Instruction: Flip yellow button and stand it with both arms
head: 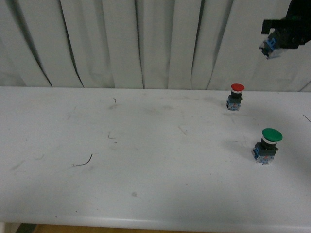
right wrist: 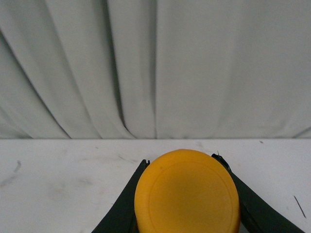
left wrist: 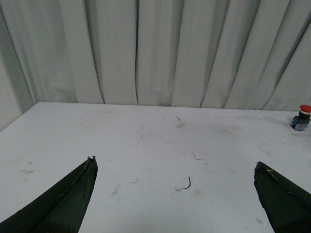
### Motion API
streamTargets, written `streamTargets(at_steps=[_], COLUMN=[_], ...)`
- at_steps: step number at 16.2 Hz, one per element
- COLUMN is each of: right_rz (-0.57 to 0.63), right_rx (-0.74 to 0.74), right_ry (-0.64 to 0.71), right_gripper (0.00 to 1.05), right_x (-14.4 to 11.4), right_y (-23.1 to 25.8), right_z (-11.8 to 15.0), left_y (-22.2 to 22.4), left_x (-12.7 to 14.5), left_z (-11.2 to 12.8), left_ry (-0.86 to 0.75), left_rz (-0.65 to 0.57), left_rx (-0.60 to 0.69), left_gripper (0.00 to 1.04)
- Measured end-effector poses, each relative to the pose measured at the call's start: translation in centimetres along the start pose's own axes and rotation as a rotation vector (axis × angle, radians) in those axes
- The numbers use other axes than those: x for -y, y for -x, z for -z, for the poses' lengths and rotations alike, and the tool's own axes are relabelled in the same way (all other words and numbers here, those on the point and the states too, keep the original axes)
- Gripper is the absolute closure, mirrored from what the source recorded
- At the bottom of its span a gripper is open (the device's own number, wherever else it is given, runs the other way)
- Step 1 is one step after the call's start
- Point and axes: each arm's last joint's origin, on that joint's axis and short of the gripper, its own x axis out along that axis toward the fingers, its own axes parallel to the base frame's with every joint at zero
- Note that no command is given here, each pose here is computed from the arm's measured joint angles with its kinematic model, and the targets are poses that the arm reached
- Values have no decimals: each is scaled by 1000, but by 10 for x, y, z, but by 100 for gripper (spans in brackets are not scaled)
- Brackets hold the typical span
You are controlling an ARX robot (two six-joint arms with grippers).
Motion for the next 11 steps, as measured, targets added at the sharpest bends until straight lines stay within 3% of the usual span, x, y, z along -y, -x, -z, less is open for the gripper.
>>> streamTargets(at_steps=[4, 11], right_rz=[140, 349], right_rx=[-116, -291], right_ry=[13, -46], right_gripper=[71, 71], right_x=[19, 13], right_y=[-33, -82], right_z=[21, 68], left_y=[0, 0], left_x=[0, 0], left_z=[0, 0], left_ry=[0, 0], left_rz=[0, 0], left_rx=[0, 0], left_gripper=[7, 7])
